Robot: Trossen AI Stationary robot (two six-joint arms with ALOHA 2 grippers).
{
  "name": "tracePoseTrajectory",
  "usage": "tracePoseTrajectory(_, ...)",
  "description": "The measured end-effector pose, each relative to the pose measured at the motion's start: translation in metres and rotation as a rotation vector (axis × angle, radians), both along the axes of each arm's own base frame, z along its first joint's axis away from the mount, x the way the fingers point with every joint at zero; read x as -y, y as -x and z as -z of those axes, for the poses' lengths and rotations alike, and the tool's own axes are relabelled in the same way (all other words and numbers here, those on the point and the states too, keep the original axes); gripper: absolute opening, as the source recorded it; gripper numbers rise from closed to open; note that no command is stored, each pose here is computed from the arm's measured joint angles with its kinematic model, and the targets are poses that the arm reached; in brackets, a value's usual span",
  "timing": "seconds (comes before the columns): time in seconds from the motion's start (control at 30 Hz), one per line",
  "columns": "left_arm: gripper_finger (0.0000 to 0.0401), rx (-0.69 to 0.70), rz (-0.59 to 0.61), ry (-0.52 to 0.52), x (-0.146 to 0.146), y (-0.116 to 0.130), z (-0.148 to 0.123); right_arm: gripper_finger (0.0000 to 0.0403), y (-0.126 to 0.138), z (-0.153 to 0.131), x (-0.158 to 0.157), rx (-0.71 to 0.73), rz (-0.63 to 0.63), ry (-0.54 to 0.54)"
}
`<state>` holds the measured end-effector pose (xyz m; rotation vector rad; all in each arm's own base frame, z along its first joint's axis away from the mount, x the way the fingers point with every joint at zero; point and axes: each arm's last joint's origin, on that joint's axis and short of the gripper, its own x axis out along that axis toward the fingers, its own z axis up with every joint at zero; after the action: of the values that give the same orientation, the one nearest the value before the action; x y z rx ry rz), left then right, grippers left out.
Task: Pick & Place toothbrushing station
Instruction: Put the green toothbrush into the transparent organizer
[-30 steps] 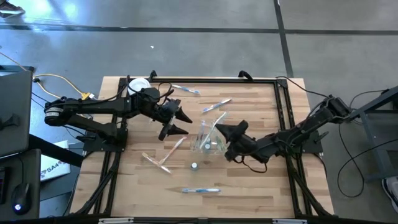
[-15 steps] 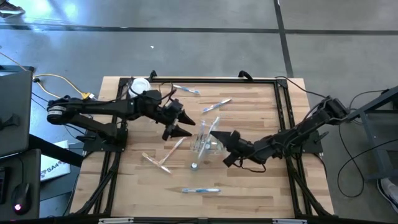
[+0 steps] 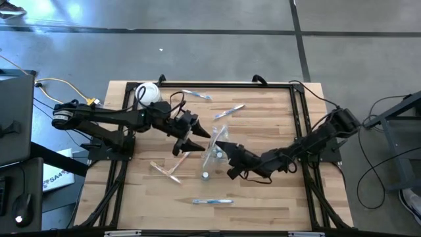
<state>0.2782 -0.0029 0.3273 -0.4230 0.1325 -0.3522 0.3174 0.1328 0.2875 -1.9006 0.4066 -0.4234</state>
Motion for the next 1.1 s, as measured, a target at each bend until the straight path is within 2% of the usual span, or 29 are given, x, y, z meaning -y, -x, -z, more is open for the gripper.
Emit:
tracePoseTrajectory(0.17,0.0324,0.021,-0.001,-0.017,0.0,-0.009,0.005,0.0003,-0.003,0.0,0.006,0.0,0.006,0.01)
tracePoseTrajectory(0.37,0.0324,0.01,0.0,0.011,-0.001,-0.02,0.014,0.0003,-0.004,0.0,0.009,-0.002,0.006,0.016)
tracePoseTrajectory(0.6,0.0324,0.049,0.001,-0.02,-0.001,-0.022,0.013,0.0003,-0.005,0.0,0.01,-0.003,0.006,0.017)
tracePoseTrajectory(1.1,0.0324,0.037,-0.023,-0.019,0.0,-0.028,0.019,0.0003,-0.006,0.001,0.013,-0.01,0.02,0.015)
